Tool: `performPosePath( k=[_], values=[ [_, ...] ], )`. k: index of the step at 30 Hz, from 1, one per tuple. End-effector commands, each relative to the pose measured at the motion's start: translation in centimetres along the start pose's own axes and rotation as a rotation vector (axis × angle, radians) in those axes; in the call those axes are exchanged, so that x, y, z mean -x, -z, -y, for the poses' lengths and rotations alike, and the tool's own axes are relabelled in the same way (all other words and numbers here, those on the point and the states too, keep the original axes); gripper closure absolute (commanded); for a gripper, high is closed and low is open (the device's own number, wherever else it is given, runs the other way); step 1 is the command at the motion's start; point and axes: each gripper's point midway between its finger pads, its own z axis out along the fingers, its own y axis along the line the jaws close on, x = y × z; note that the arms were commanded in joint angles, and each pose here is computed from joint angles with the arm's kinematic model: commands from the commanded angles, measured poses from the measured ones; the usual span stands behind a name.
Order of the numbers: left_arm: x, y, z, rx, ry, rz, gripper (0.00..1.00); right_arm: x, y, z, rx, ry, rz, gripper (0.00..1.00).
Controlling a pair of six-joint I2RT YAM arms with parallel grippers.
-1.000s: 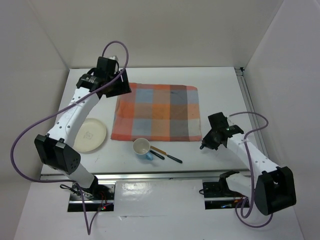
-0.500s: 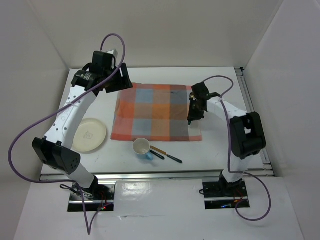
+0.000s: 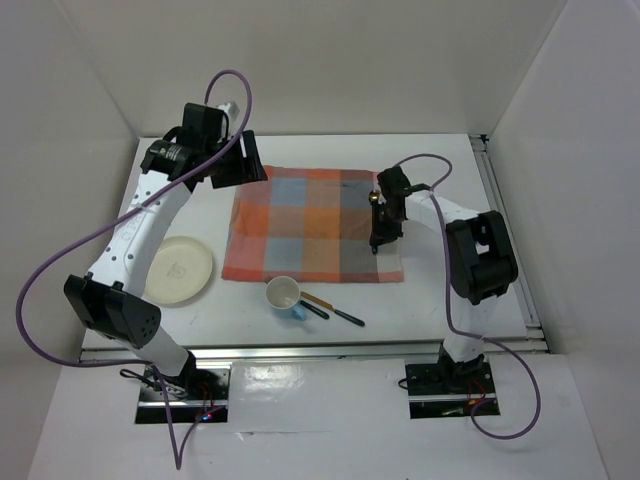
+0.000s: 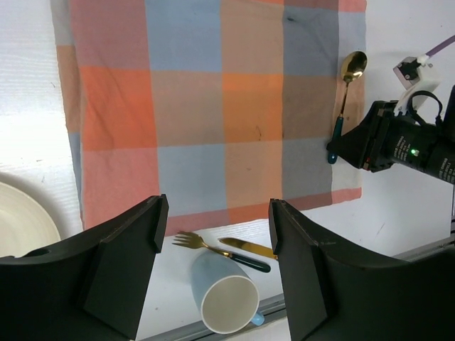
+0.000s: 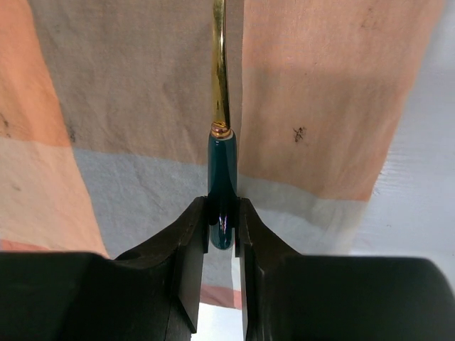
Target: Set the dinner table for one person
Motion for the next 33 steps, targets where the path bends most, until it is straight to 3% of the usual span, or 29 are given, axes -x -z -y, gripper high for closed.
performPosePath(
  k=[1, 2, 5, 7, 9, 13, 20, 24, 25, 27, 33],
  values=[
    [-0.1, -0.1, 0.1, -0.02, -0.023, -0.014, 0.24, 0.5, -0.7, -0.8, 0.024, 0.013, 0.012, 0.94],
    [-0.1, -0.1, 0.1, -0.02, -0.023, -0.014, 0.24, 0.5, -0.7, -0.8, 0.024, 0.004, 0.012, 0.92],
    [-0.1, -0.1, 0.1, -0.02, -0.023, -0.014, 0.25, 0.5, -0.7, -0.8, 0.019, 0.003, -0.001, 0.73],
    [-0.1, -0.1, 0.1, -0.02, -0.023, -0.014, 0.25, 0.6, -0.5, -0.9, 0.019, 0.003, -0.001, 0.72],
    [-0.3, -0.1, 0.0, -0.016, -0.022, -0.022, 0.25, 1.0, 0.6, -1.1, 0.027, 0.005, 0.021, 0.55],
    [-0.3, -0.1, 0.0, -0.016, -0.022, -0.022, 0.25, 2.1, 3.2, -1.3, 0.029, 0.008, 0.08, 0.4],
    [-0.2, -0.1, -0.1, -0.008, -0.013, -0.019, 0.25, 2.3, 8.7, -4.8, 0.163, 0.058, 0.151, 0.4],
    [0.1, 0.1, -0.1, -0.003, -0.014, -0.007, 0.25, -0.4, 11.8, -12.0, 0.411, 0.249, 0.161, 0.26],
    [0.1, 0.1, -0.1, -0.003, -0.014, -0.007, 0.25, -1.5, 11.6, -13.1, 0.437, 0.277, 0.142, 0.19],
    [0.2, 0.0, -0.2, 0.007, -0.005, -0.002, 0.25, -3.1, 12.1, -15.0, 0.469, 0.352, 0.132, 0.15],
    [0.8, 0.7, -1.4, 0.052, 0.016, 0.031, 0.25, -8.0, 11.5, -20.8, 0.509, 0.529, 0.078, 0.14]
  ],
)
